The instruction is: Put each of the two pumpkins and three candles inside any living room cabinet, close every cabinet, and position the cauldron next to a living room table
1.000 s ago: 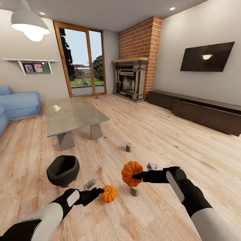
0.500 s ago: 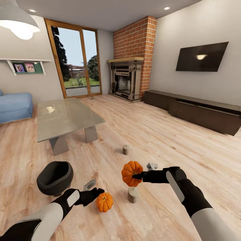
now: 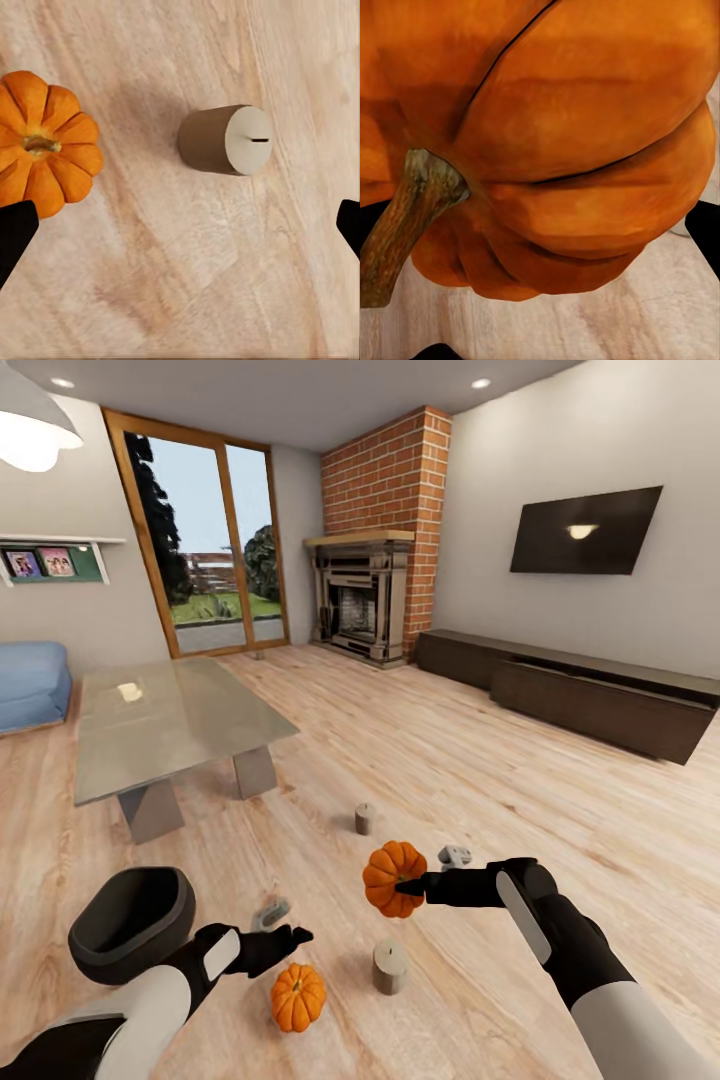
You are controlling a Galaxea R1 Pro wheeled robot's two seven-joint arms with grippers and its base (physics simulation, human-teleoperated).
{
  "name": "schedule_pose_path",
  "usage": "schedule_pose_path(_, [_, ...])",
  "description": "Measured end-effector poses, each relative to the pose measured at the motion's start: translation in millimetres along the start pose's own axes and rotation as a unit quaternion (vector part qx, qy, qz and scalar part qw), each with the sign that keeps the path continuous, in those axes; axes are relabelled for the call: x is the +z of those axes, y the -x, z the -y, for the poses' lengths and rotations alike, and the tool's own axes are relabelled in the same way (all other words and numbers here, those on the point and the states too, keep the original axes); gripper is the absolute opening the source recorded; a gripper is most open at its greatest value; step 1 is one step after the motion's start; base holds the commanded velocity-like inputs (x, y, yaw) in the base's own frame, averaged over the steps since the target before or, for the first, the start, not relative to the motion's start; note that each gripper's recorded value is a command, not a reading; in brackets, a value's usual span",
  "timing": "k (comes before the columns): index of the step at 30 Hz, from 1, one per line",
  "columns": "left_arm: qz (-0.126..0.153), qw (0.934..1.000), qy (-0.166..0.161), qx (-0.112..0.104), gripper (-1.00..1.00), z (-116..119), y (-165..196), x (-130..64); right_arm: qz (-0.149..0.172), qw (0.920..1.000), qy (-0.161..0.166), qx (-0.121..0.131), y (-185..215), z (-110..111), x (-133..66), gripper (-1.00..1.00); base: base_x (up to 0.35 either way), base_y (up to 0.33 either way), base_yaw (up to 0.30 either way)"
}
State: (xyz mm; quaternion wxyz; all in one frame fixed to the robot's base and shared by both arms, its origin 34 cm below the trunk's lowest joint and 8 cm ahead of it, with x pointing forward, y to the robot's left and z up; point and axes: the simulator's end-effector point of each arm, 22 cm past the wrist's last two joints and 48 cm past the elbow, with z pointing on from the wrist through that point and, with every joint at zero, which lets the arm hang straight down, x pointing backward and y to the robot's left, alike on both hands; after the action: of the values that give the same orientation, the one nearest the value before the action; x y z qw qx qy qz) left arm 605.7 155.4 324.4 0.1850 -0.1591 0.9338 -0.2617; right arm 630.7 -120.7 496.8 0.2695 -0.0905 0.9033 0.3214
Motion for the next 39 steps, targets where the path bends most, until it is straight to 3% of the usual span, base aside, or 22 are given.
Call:
schedule_pose_path(5, [-0.01, 0.9996, 0.015, 0.022, 1.0, -12.9, -9.1, 7.4, -0.002, 1.0, 0.0, 0.002, -7.3, 5.8, 6.3, -1.0, 0.001, 0.0, 0.0])
schedule_pose_path(17, [-0.031, 0.9992, 0.022, 0.014, 1.0, -28.8, -25.5, 24.0, -0.021, 0.9996, 0.0, 0.018, -24.0, 20.2, 23.8, -1.0, 0.0, 0.0, 0.0])
schedule_pose_path(25, [-0.04, 0.9989, 0.025, 0.0, 1.0, -38.5, -34.7, 34.5, -0.034, 0.999, -0.001, 0.028, -36.1, 29.2, 35.3, -1.0, 0.0, 0.0, 0.0])
schedule_pose_path(31, [-0.034, 0.9986, 0.014, -0.038, 1.0, -41.4, -35.8, 42.1, -0.043, 0.9984, -0.001, 0.035, -45.2, 35.9, 43.5, -1.0, 0.0, 0.0, 0.0])
schedule_pose_path(39, [-0.032, 0.9981, 0.019, -0.05, 1.0, -51.9, -40.8, 52.7, -0.056, 0.9974, -0.001, 0.046, -57.8, 44.9, 54.3, -1.0, 0.0, 0.0, 0.0])
